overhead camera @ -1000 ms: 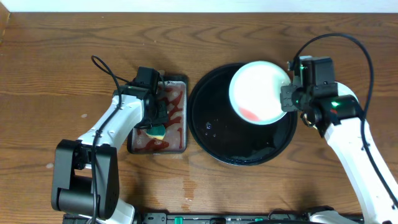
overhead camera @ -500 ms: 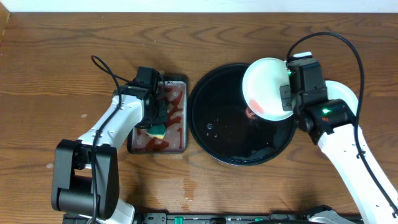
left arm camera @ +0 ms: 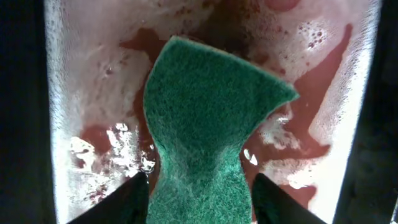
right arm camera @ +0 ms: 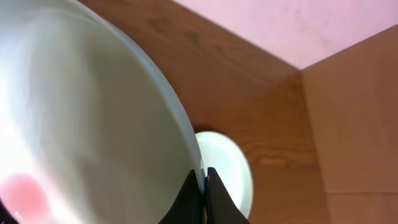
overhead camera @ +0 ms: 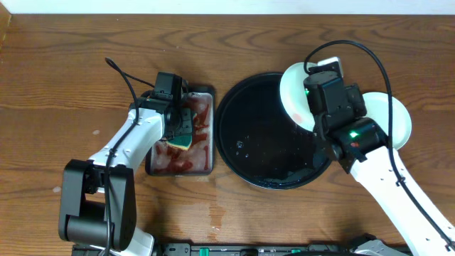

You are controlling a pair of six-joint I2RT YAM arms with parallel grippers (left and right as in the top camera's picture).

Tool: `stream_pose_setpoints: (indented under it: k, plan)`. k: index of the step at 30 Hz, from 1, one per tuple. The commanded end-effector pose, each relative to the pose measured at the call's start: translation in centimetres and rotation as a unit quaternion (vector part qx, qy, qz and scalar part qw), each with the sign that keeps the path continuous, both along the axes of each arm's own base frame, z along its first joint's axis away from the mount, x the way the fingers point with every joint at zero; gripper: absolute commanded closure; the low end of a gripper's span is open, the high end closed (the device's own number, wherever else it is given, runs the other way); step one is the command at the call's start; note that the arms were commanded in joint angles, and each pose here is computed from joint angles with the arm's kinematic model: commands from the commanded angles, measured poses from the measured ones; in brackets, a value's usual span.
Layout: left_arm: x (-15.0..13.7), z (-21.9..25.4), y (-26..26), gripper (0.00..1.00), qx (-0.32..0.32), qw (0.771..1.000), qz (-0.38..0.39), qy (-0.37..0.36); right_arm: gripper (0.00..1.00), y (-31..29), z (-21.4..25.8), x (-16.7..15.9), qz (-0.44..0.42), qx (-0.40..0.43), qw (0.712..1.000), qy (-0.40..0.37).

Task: Clean dirty plates on tray and stack at the side
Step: 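Carry the pale green plate with the right gripper toward the right stack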

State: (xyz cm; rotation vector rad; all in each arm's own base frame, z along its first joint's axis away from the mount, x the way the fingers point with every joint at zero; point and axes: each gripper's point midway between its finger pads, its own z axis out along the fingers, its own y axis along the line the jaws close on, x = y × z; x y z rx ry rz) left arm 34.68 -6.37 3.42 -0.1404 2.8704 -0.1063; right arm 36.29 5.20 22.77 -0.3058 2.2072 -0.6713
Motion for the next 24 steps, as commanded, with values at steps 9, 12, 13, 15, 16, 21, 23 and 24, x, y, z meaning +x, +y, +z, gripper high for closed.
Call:
stream_pose_setpoints:
  k: [9, 12, 13, 15, 16, 21, 23, 24]
  plan:
    - [-0.7, -0.5, 0.5, 0.44, 0.012, 1.000, 0.000, 0.016, 0.99, 1.1, 2.5, 0.0, 0.020, -0.074, 0.997, -0.033]
    - [-0.8, -0.5, 0.6, 0.44, 0.012, 1.000, 0.000, 0.017, 0.99, 1.0, 3.1, 0.0, 0.013, -0.085, 0.995, -0.042]
    - [-0.8, -0.5, 0.6, 0.44, 0.012, 1.000, 0.000, 0.018, 0.99, 1.0, 3.1, 0.0, 0.016, -0.090, 0.995, -0.042]
    - [-0.8, -0.5, 0.6, 0.43, 0.012, 1.000, 0.000, 0.018, 0.99, 1.0, 3.2, 0.1, 0.020, -0.095, 0.994, -0.041]
    - [-0.8, -0.5, 0.6, 0.43, 0.012, 1.000, 0.000, 0.018, 0.99, 1.0, 3.3, 0.1, 0.019, -0.097, 0.994, -0.042]
    - [-0.8, -0.5, 0.6, 0.43, 0.012, 1.000, 0.000, 0.018, 0.99, 0.9, 3.4, 0.1, 0.015, -0.099, 0.994, -0.045]
    - [-0.8, -0.5, 0.6, 0.43, 0.012, 1.000, 0.000, 0.017, 0.99, 0.9, 3.4, 0.1, 0.015, -0.099, 0.994, -0.045]
    - [-0.8, -0.5, 0.6, 0.43, 0.012, 1.000, 0.000, 0.017, 0.99, 0.9, 3.4, 0.1, 0.015, -0.099, 0.994, -0.045]
